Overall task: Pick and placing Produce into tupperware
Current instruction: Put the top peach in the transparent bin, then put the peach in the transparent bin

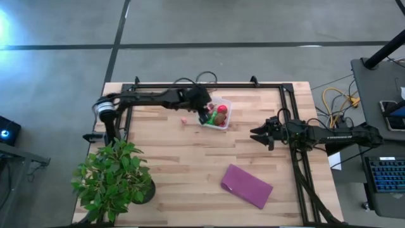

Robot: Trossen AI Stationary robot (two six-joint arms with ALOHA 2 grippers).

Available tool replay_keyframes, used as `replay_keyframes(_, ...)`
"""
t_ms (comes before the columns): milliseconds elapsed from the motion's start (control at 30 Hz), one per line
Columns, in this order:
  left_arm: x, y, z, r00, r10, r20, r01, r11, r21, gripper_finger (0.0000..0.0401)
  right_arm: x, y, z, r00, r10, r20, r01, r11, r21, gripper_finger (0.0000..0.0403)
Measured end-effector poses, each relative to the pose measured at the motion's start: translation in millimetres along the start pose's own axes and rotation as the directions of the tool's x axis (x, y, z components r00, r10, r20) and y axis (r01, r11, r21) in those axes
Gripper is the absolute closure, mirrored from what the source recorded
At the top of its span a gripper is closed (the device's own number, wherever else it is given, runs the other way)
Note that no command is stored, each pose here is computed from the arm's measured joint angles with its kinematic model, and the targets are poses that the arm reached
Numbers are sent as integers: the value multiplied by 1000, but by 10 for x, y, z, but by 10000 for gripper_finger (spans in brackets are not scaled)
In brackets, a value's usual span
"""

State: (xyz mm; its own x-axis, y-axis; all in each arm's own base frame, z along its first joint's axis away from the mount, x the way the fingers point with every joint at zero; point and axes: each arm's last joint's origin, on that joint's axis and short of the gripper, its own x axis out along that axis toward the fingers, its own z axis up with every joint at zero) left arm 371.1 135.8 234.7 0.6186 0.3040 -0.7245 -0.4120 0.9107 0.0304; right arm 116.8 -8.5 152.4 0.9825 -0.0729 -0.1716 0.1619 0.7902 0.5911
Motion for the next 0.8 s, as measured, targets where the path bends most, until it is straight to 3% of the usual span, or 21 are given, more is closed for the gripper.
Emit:
replay_keyframes(200,176,-107,52,997,-4,-75,3,1000,-13,196,7,-10,-13,1000,-11,-15,11,1000,-1,184)
replay_keyframes(400,-263,-125,51,974,1,-227,15,997,70,175,11,-17,-23,999,-19,-26,19,1000,-1,184)
replay_keyframes(533,-538,-113,-144,929,10,-369,43,990,133,175,11,-17,-23,1000,-18,-25,18,1000,-1,184)
replay_keyframes(700,-529,-91,-438,895,21,-446,50,988,148,175,11,-17,-24,999,-19,-26,19,1000,-1,184)
replay_keyframes(800,-444,-101,-575,887,19,-462,103,966,238,175,11,-16,-23,1000,-18,-25,18,1000,-1,184)
